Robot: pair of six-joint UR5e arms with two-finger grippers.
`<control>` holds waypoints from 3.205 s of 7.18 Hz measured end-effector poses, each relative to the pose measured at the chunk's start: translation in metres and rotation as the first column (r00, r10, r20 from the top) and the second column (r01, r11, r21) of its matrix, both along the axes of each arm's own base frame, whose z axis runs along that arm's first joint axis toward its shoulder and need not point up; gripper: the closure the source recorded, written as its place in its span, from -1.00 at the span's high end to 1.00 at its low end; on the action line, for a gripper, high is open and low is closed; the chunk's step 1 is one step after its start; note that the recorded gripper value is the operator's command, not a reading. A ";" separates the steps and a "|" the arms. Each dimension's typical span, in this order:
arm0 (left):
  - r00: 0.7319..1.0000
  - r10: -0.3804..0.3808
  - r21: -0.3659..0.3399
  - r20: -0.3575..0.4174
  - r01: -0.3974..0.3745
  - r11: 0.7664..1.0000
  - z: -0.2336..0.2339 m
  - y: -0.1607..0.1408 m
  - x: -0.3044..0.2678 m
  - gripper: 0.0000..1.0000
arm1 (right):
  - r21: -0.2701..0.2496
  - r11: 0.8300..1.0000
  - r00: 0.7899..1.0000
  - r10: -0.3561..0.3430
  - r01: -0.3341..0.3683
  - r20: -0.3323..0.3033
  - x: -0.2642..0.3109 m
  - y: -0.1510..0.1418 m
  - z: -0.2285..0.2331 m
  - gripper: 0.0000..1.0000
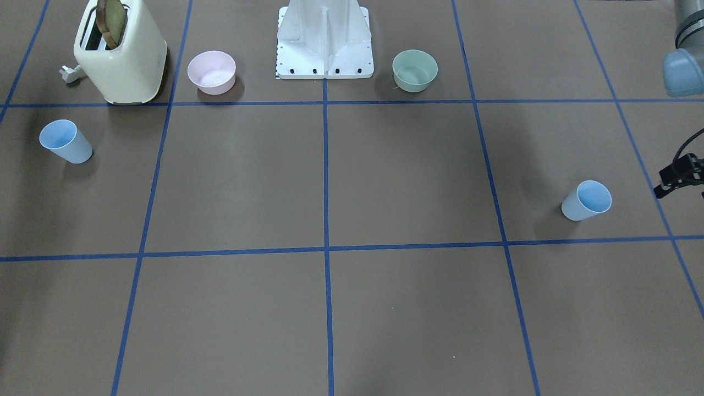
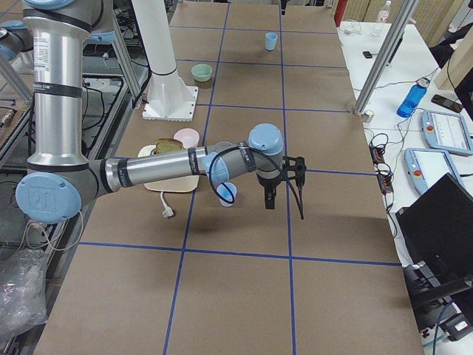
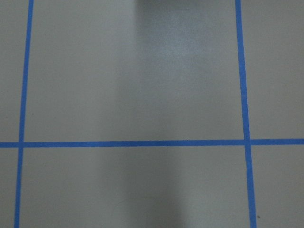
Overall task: Stack blue cups with both arms
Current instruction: 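Move the left gripper toward the light blue cup on its side, then lower the left gripper onto the light blue cup and grasp its rim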
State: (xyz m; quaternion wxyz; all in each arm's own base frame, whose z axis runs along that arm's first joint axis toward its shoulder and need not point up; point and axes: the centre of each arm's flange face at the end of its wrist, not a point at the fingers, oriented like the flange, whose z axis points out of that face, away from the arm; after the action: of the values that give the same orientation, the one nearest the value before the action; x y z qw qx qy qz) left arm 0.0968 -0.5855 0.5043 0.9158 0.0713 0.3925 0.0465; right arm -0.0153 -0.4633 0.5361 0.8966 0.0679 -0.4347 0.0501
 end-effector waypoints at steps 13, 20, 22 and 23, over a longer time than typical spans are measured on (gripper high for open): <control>0.999 0.027 0.037 -0.044 -0.025 0.999 0.082 0.048 0.084 0.14 | -0.007 1.000 1.000 0.010 -0.010 0.027 -0.021 0.021 0.005 1.00; 0.996 0.044 0.016 -0.079 -0.043 0.999 0.042 0.043 0.108 -1.00 | -0.022 1.000 1.000 0.002 -0.001 0.022 -0.025 0.028 0.011 1.00; 0.992 0.067 -0.044 -0.103 -0.071 0.996 -0.055 0.022 0.122 -1.00 | -0.034 0.999 1.000 -0.025 0.024 -0.012 -0.048 0.033 0.017 1.00; 0.993 0.066 -0.075 -0.098 -0.074 0.994 -0.115 0.012 0.127 -1.00 | -0.038 0.999 0.999 -0.031 0.030 -0.029 -0.065 0.039 0.020 1.00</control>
State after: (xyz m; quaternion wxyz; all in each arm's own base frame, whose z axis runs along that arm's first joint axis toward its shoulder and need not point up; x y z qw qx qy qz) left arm 0.2241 -0.5739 0.3897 0.8960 0.0237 0.4394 0.0596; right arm -0.0802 -0.4247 0.5566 0.9047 0.0454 -0.4213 0.0435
